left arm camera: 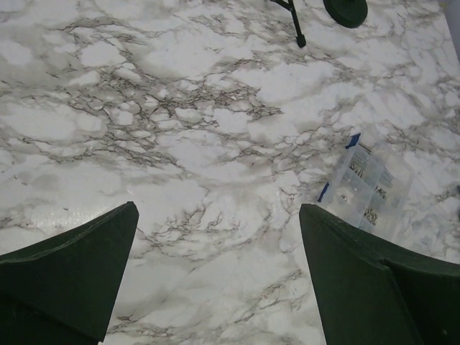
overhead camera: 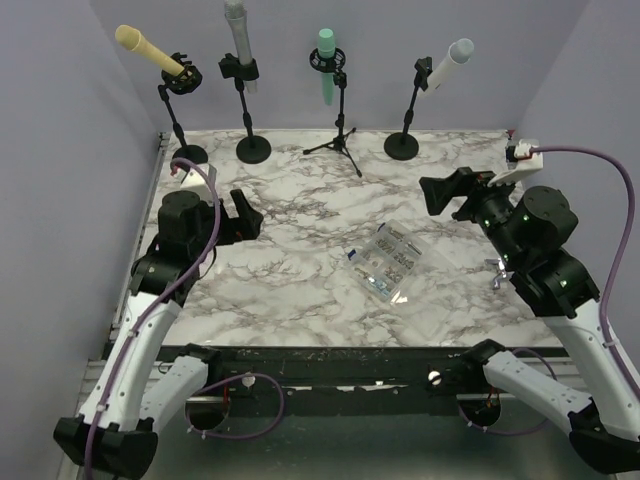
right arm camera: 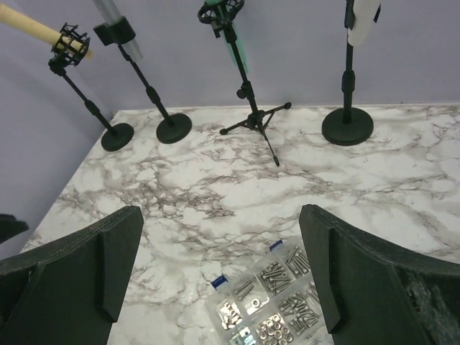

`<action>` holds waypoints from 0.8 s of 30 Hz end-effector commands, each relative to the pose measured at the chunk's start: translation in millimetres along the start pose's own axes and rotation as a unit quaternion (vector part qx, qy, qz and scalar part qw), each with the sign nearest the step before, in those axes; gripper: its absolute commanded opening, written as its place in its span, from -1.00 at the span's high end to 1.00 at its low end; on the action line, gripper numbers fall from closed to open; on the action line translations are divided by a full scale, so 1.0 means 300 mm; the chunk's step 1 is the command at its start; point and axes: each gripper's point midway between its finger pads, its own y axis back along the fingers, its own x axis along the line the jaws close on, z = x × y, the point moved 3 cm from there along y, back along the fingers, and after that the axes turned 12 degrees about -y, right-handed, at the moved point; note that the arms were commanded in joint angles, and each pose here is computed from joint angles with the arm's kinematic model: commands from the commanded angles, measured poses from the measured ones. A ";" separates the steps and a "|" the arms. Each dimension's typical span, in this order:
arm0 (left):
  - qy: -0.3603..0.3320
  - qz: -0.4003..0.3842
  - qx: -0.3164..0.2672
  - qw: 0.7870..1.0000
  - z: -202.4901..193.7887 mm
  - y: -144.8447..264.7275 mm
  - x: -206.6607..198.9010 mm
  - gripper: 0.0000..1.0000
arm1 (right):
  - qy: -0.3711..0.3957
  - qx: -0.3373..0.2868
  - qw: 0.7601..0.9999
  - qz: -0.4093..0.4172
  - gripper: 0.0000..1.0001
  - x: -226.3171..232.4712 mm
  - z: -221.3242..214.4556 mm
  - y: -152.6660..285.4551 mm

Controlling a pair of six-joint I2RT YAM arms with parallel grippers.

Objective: Remove the microphone from the stand

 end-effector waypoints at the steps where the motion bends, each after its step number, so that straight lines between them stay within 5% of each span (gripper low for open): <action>1: 0.072 -0.035 -0.012 0.997 0.036 -0.110 0.014 -0.97 | 0.008 -0.006 1.000 0.026 -1.00 0.013 0.004 0.032; 10: 0.099 -0.042 -0.139 0.984 0.142 -0.311 0.112 -0.97 | 0.017 0.003 1.000 0.026 -1.00 -0.014 -0.038 0.065; 19: -0.025 -0.058 -0.281 0.958 0.274 -0.539 0.195 -0.97 | 0.021 -0.007 0.999 0.028 -1.00 -0.045 -0.077 0.096; 24: -0.046 -0.090 -0.298 0.949 0.315 -0.707 0.259 -0.97 | 0.020 0.001 0.999 0.035 -1.00 -0.041 -0.097 0.082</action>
